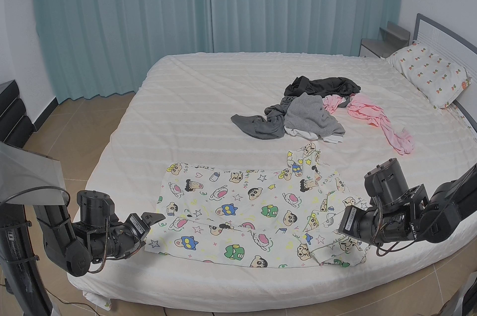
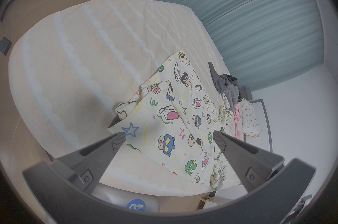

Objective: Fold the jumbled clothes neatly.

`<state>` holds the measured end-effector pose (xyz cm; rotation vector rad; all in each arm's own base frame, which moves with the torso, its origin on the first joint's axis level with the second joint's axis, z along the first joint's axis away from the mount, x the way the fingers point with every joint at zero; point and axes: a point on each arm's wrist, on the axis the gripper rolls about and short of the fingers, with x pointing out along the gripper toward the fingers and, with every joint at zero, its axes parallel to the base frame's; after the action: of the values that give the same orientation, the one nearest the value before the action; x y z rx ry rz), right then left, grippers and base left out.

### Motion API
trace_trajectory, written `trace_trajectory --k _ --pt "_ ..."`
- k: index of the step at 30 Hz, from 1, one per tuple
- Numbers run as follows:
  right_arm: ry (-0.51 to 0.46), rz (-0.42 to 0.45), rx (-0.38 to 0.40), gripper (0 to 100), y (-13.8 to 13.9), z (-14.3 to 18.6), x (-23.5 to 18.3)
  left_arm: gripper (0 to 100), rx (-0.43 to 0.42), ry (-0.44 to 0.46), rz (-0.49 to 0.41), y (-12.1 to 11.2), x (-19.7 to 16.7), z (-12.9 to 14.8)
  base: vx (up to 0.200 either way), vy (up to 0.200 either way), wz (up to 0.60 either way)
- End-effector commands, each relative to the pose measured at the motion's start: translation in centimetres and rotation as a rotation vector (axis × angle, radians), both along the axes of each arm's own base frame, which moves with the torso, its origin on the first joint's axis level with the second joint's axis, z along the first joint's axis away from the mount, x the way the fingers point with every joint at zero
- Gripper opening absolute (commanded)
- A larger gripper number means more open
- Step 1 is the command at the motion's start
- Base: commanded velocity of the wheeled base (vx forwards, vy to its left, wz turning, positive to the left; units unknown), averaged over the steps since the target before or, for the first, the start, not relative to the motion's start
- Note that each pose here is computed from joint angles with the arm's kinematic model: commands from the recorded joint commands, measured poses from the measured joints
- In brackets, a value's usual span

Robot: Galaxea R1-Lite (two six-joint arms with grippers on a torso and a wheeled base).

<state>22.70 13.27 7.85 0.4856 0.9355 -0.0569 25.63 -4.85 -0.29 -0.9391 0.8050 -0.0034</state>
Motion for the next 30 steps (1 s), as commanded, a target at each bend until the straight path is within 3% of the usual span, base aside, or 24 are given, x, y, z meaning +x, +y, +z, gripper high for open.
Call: trace_trajectory --k 1,8,11,18,19,27,28,30 --pt "0.017 0.002 -0.009 0 0.0 -0.3 -0.2 100 0.0 0.0 0.0 0.0 0.0 0.0 0.0 0.0 0.0" --pt "0.066 -0.009 0.0 0 -1.5 -1.1 -0.7 100 0.001 0.006 0.0 0.0 -0.2 -0.1 0.0 0.0 0.0" --pt "0.129 0.046 0.054 0 -3.2 -2.1 -0.8 100 -0.003 -0.014 -0.002 0.0 -0.1 0.0 0.0 0.0 0.0" --pt "0.039 0.113 0.128 0 -7.6 -3.7 0.8 100 -0.009 -0.035 -0.009 0.0 -0.6 -0.4 0.0 0.0 0.0" --pt "0.037 0.113 0.138 100 -8.1 -4.0 1.0 100 -0.012 -0.045 -0.01 0.0 -0.6 -0.4 0.0 0.0 0.0" --pt "0.011 0.128 0.165 100 -10.8 -6.7 2.3 100 -0.01 -0.073 -0.017 -0.1 -0.7 -0.9 0.0 0.0 0.0" --pt "-0.019 0.18 0.113 100 -12.3 -8.7 2.6 100 0.001 -0.08 -0.028 -0.1 -0.9 -1.1 0.0 0.0 0.0" --pt "-0.022 0.2 0.109 100 -12.7 -9.5 2.9 100 0.003 -0.086 -0.03 -0.1 -0.9 -1.2 0.0 0.0 0.0"
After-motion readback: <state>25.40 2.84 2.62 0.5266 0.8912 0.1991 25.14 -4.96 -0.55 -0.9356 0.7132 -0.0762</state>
